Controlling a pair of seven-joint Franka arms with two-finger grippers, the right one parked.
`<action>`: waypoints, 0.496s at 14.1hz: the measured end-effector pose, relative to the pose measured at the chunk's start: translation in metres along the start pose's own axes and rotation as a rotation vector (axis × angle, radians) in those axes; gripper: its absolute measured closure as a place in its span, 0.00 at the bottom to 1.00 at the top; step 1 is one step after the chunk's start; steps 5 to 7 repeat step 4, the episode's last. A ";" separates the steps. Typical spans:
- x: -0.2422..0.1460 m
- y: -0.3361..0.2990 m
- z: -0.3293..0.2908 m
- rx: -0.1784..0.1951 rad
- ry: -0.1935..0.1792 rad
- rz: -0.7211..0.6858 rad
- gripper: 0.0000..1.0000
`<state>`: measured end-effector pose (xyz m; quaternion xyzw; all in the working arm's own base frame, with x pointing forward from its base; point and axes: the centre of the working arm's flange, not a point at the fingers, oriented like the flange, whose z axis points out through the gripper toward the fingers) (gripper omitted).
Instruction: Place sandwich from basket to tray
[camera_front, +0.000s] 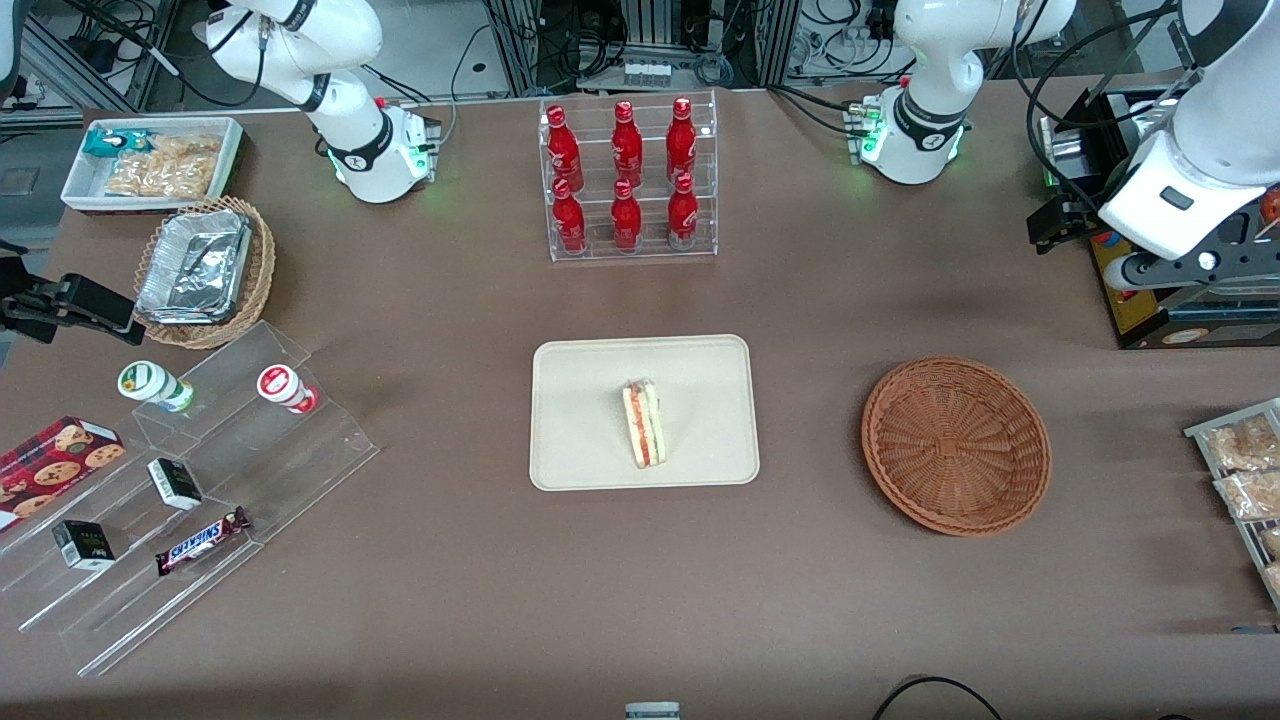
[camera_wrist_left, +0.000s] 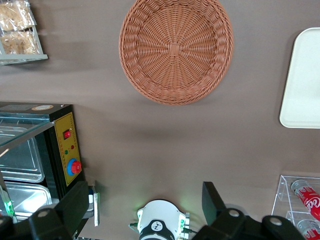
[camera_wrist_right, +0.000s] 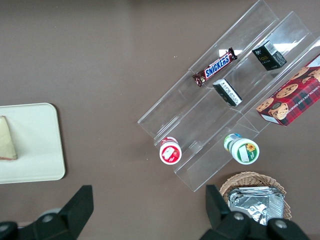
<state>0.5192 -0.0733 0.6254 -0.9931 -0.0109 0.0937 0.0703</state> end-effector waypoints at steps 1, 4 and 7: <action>0.000 0.000 0.000 -0.001 0.000 0.000 0.00; 0.001 0.000 0.001 -0.002 0.001 0.000 0.00; 0.001 0.000 0.001 -0.002 0.001 0.000 0.00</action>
